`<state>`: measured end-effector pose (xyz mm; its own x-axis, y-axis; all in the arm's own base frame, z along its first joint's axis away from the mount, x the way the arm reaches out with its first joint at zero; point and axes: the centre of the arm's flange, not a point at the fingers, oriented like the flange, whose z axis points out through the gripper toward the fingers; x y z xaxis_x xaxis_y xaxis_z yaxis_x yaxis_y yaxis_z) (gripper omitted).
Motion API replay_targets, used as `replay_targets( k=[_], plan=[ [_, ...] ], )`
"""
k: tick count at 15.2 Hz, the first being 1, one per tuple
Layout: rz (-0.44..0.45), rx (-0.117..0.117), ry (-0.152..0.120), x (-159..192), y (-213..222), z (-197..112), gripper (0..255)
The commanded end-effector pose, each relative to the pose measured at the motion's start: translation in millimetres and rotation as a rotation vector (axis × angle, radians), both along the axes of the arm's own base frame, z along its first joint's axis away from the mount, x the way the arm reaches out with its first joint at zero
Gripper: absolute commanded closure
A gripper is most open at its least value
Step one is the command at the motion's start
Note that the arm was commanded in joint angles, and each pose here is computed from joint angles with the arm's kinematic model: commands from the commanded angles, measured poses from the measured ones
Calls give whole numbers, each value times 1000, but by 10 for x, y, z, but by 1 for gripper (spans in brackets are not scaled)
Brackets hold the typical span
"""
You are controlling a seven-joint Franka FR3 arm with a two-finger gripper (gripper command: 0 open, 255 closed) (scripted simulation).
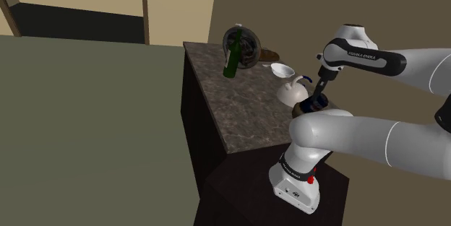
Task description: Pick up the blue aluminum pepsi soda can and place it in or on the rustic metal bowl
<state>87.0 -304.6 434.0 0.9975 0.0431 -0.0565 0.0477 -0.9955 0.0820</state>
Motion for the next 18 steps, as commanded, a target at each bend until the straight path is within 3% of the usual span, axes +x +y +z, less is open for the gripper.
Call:
replay_targets(
  k=[1,6,7,12,16,18],
  plan=[
    [0,-1,-1,-2,-4,-10,255],
    [0,-1,-1,-2,-4,-10,255],
    [0,-1,-1,-2,-4,-10,0],
    [0,-1,-1,-1,-4,-9,0],
    [0,-1,-1,24,39,488,0],
    [0,-1,-1,24,39,488,0]
  ],
)
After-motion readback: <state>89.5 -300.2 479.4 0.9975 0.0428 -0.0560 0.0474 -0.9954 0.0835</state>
